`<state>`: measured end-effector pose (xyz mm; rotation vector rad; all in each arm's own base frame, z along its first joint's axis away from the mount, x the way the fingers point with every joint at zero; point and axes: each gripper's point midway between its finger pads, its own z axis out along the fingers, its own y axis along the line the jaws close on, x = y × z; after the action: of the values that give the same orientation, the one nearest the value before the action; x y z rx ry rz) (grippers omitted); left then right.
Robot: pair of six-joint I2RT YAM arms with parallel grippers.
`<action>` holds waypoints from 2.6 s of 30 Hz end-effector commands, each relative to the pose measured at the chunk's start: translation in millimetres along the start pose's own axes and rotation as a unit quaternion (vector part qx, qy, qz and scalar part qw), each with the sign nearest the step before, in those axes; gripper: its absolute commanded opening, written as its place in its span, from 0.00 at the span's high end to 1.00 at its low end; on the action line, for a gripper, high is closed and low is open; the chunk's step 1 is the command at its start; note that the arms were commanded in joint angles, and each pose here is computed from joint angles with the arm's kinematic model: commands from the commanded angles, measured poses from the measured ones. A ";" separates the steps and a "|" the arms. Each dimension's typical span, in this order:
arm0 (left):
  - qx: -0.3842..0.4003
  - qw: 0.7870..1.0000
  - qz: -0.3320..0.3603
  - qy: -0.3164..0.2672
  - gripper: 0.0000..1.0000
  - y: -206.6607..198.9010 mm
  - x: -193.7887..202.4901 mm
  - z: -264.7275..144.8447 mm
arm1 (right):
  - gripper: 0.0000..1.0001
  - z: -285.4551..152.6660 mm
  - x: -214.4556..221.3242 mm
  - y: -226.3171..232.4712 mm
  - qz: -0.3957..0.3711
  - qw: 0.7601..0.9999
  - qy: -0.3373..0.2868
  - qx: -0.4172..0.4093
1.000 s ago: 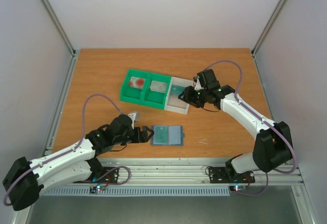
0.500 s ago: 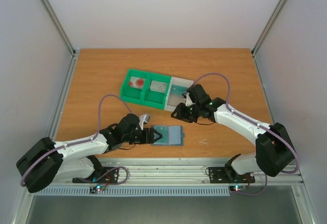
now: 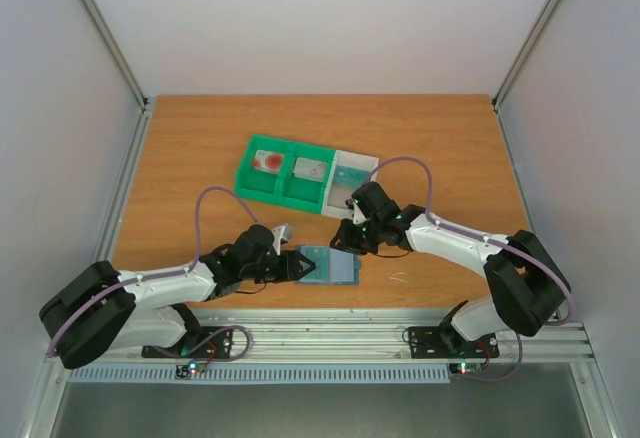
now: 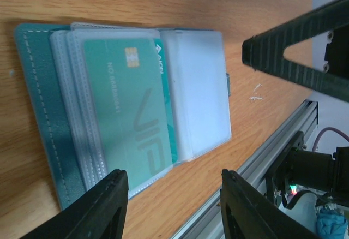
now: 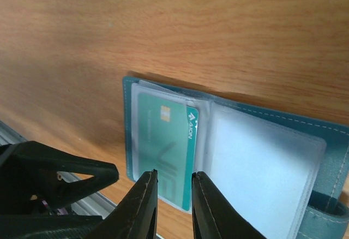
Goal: Take the credit cards out of the card holder
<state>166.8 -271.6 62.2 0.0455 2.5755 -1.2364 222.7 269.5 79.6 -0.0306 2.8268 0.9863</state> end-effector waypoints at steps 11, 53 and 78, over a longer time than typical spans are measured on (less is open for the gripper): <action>-0.002 1.000 0.010 -0.012 0.68 7.4 -5.5 15.0 | 0.80 32.3 16.5 -2.5 -0.021 0.999 0.024 -0.020; -0.039 0.998 -0.043 0.008 0.87 42.8 12.6 25.6 | 0.99 49.1 34.3 -16.6 -0.039 0.998 0.009 -0.042; -0.060 0.997 -0.049 0.006 0.88 54.0 16.0 23.0 | 0.99 40.1 33.1 -25.1 -0.033 0.999 -0.009 -0.042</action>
<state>169.5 -272.9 23.2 -0.0627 2.6369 -1.2218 198.1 283.3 28.7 -0.1193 2.7640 1.1152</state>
